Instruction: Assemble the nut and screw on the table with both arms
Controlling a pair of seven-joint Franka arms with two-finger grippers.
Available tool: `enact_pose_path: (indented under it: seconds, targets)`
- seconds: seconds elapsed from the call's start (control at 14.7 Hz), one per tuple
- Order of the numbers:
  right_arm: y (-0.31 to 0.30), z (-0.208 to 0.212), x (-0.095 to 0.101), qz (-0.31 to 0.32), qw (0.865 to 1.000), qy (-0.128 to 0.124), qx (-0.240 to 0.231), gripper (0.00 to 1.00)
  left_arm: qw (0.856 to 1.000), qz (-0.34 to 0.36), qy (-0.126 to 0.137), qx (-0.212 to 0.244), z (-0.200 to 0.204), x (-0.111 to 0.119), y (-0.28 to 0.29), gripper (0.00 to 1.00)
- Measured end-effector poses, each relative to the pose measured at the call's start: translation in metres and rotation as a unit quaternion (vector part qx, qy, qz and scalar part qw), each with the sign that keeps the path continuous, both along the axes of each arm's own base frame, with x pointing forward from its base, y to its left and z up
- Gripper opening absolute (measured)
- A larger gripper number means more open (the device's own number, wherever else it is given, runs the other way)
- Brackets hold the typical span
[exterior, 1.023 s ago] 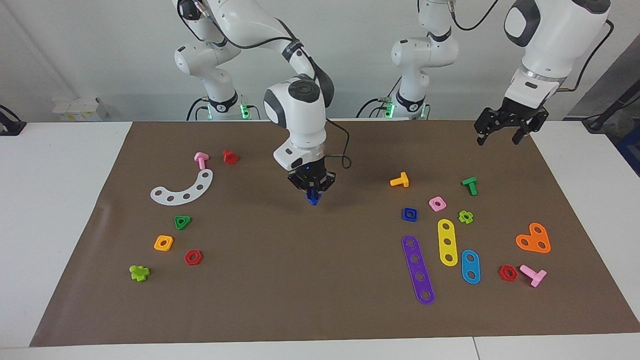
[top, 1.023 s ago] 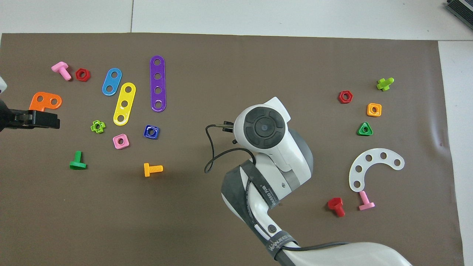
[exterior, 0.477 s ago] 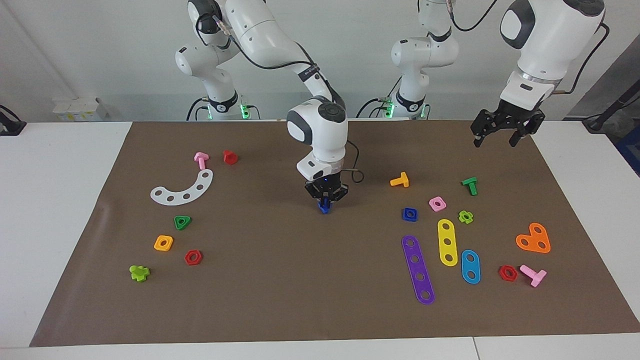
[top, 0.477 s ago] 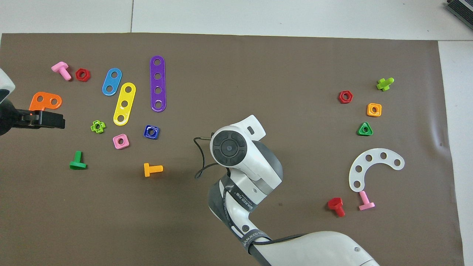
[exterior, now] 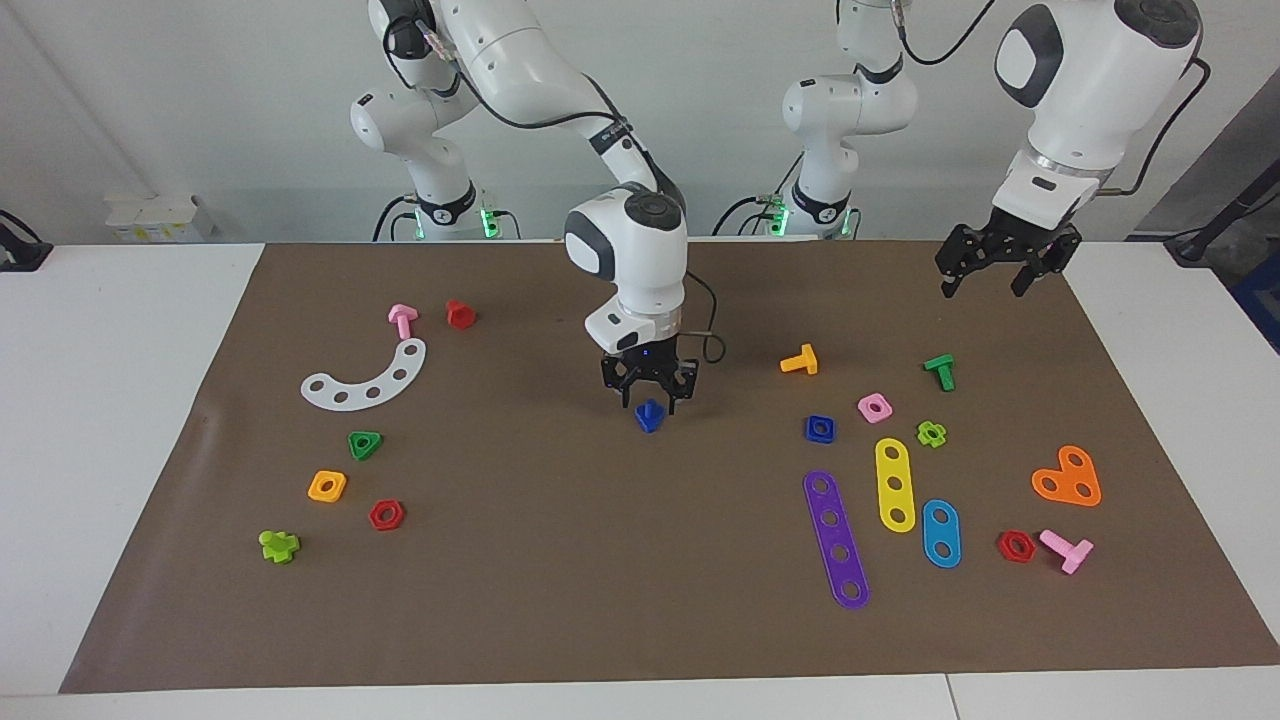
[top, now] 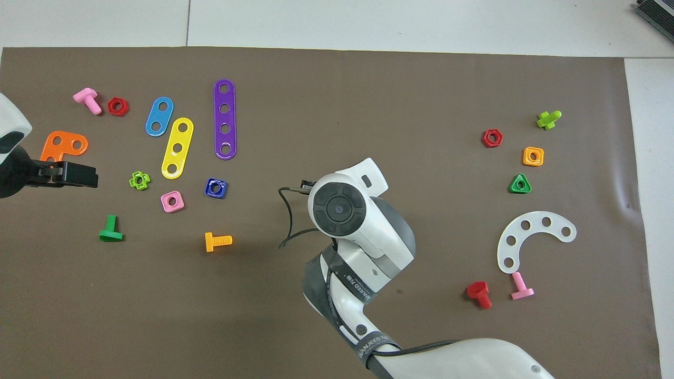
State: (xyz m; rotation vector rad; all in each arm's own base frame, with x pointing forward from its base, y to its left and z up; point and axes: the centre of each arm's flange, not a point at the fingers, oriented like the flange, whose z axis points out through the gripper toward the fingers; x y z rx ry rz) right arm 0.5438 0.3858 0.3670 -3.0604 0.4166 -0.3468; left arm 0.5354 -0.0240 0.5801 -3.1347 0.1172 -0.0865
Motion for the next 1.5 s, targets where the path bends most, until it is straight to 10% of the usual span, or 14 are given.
enact_pose_path:
  seconds: [0.48, 1.09, 1.5]
  targets:
    - [-0.173, 0.135, 0.036, -0.006, 1.000, 0.019, 0.002, 1.00, 0.998, -0.053, 0.016, -0.001, -0.062, 0.028, -0.064, 0.97]
    - [-0.365, 0.224, 0.002, 0.043, 0.994, 0.104, 0.004, 1.00, 0.994, -0.108, -0.014, -0.006, -0.175, 0.042, -0.116, 0.93]
    - [-0.398, 0.257, -0.005, 0.077, 0.991, 0.106, -0.002, 1.00, 0.988, -0.151, -0.008, -0.006, -0.239, 0.038, -0.138, 0.89]
